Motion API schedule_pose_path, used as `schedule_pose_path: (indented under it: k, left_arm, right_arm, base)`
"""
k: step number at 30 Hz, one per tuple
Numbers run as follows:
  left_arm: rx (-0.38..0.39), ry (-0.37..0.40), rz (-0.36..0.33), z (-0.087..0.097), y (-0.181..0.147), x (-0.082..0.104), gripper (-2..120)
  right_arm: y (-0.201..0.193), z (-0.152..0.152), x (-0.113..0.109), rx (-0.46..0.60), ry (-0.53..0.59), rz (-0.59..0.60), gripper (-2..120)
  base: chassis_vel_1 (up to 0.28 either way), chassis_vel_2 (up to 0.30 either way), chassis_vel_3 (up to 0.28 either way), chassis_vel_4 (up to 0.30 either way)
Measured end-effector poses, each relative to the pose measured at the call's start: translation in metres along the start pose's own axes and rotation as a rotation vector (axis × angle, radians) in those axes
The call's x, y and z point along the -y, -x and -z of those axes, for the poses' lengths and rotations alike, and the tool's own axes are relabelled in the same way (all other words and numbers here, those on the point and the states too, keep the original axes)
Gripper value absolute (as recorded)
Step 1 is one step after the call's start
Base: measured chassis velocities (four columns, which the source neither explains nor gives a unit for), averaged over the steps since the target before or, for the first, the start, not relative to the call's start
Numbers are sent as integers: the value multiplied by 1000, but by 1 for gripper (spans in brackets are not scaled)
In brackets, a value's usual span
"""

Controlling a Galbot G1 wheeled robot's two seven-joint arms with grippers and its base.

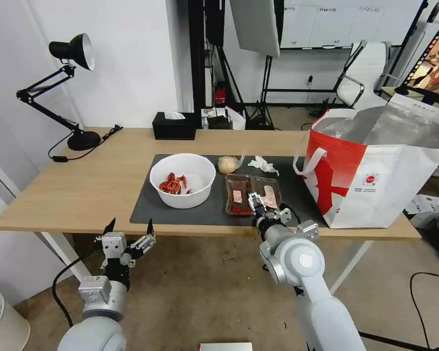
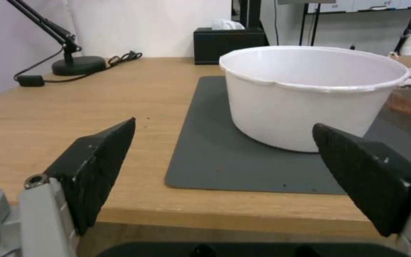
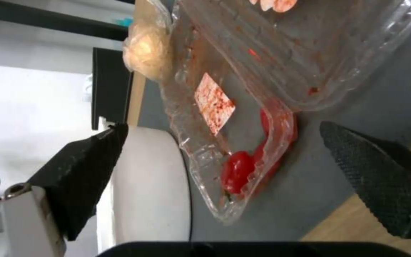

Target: Pick up the trash from the table and place it into the takeout bag.

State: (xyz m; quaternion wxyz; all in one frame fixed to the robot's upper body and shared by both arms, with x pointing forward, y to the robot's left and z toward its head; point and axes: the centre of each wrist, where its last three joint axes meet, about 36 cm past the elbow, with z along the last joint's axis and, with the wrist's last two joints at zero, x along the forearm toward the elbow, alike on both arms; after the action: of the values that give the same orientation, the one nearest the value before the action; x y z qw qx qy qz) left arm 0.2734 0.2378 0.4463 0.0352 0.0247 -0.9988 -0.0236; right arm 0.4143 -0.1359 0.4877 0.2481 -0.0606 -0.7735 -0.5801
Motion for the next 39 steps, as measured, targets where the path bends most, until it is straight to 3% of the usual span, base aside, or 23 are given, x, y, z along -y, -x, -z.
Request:
schedule_pose_path:
  k: [22, 29, 32, 39]
  left_arm:
    - [-5, -3, 9, 1, -6, 0, 100]
    - [-5, -4, 10, 1, -6, 0, 100]
    - [-7, -6, 11, -1, -6, 1, 100]
    - [-10, -12, 14, -5, -6, 2, 100]
  right_arm:
    - [10, 7, -1, 39, -24, -23, 100]
    - [5, 9, -1, 129, -112, 26, 100]
    - [1, 12, -1, 188, -217, 76, 100]
    - [2, 21, 0, 212, -330, 155, 100]
  base:
    - [0, 0, 0, 0]
    - [0, 0, 0, 0]
    - [0, 0, 0, 0]
    - [0, 0, 0, 0]
